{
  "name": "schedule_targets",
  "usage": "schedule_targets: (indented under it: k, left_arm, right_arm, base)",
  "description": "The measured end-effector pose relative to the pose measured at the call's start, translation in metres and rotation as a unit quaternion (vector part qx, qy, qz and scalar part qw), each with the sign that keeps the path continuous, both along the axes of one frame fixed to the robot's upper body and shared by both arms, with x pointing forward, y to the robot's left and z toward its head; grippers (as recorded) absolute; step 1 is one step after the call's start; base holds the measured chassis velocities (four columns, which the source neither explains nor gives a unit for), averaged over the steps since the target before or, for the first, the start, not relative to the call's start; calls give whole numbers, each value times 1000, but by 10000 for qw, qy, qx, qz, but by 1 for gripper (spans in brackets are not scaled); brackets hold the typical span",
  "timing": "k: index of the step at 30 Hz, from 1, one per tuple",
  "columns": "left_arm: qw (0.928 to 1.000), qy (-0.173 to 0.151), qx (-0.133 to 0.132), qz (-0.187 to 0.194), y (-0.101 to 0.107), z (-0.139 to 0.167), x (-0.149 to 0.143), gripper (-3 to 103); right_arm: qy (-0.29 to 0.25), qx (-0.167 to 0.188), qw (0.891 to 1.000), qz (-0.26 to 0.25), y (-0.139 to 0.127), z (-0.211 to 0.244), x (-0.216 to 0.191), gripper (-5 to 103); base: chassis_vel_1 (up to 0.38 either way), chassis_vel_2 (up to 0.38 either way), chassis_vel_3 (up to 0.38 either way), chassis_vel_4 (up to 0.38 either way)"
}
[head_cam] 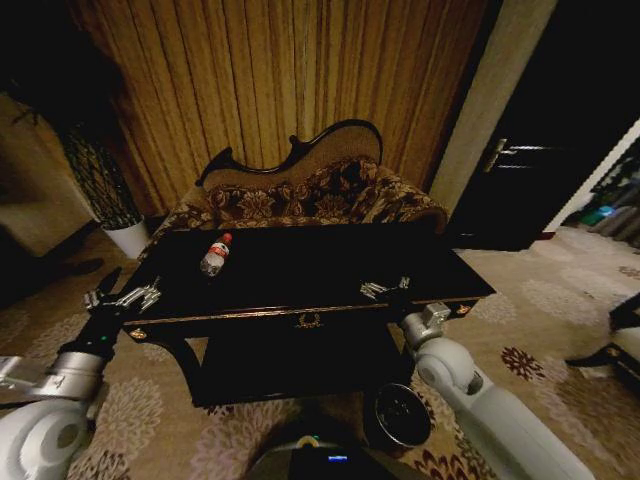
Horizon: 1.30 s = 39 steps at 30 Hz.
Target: Move to the front of the table and place the trash on the table into the trash bin.
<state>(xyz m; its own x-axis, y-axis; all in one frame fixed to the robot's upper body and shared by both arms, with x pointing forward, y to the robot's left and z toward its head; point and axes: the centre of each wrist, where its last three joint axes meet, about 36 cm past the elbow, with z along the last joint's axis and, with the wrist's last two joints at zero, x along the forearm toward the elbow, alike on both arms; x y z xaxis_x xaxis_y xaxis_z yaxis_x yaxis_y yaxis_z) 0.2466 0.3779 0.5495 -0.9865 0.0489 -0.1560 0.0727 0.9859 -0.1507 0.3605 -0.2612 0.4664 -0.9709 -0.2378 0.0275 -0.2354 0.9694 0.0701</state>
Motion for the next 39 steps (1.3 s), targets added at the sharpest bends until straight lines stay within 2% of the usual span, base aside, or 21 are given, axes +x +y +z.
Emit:
schedule_targets:
  k: [39]
  left_arm:
    - [10000,-9,92,-34,0,0,-1,100]
  right_arm:
    - [5,18,10000,-7,0,-1,1,100]
  base:
    - [0,0,0,0]
